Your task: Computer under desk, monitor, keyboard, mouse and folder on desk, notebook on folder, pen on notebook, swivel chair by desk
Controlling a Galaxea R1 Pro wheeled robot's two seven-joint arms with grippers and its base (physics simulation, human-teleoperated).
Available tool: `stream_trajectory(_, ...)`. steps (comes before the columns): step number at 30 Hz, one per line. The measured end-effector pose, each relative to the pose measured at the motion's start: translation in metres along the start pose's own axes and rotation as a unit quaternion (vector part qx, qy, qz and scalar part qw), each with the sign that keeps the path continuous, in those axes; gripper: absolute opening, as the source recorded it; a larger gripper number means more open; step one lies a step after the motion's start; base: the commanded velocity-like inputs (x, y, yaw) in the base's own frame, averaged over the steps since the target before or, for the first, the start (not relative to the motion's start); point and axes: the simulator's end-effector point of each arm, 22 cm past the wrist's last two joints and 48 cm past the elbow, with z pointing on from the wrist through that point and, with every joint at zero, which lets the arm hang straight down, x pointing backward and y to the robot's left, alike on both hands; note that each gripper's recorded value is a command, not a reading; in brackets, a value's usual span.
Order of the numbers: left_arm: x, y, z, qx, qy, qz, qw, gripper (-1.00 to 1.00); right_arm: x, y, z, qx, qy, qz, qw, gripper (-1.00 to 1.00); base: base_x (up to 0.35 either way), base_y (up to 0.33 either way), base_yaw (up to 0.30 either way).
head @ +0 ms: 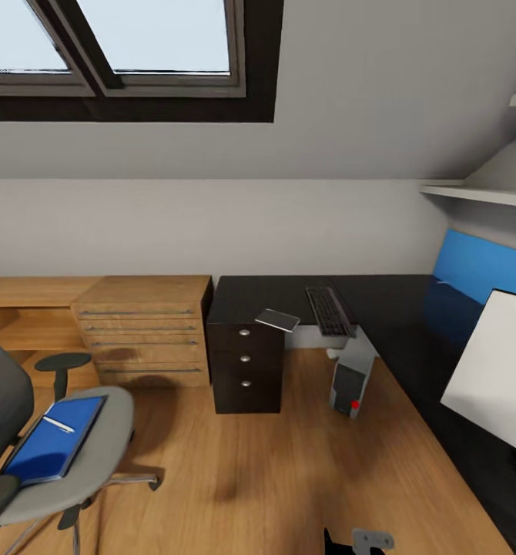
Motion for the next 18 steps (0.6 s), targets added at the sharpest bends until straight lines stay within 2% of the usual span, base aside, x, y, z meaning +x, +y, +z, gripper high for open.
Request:
stream_trajectory(8, 0.0001, -0.0003, 0.0000, 0.001, 0.000, 0.000, 1.0000, 1.00, 0.0001, -0.0003, -0.0001, 0.000, 0.000, 0.000, 1.0000, 1.00, 0.328, 0.023, -0.037)
stream_trajectory(18, 0.0000, 0.0000, 0.0001, 0.001, 0.000, 0.000, 1.0000, 1.00, 0.0001, -0.0002, -0.0001, 0.000, 0.000, 0.000, 1.0000, 1.00, 0.333, 0.001, -0.225)
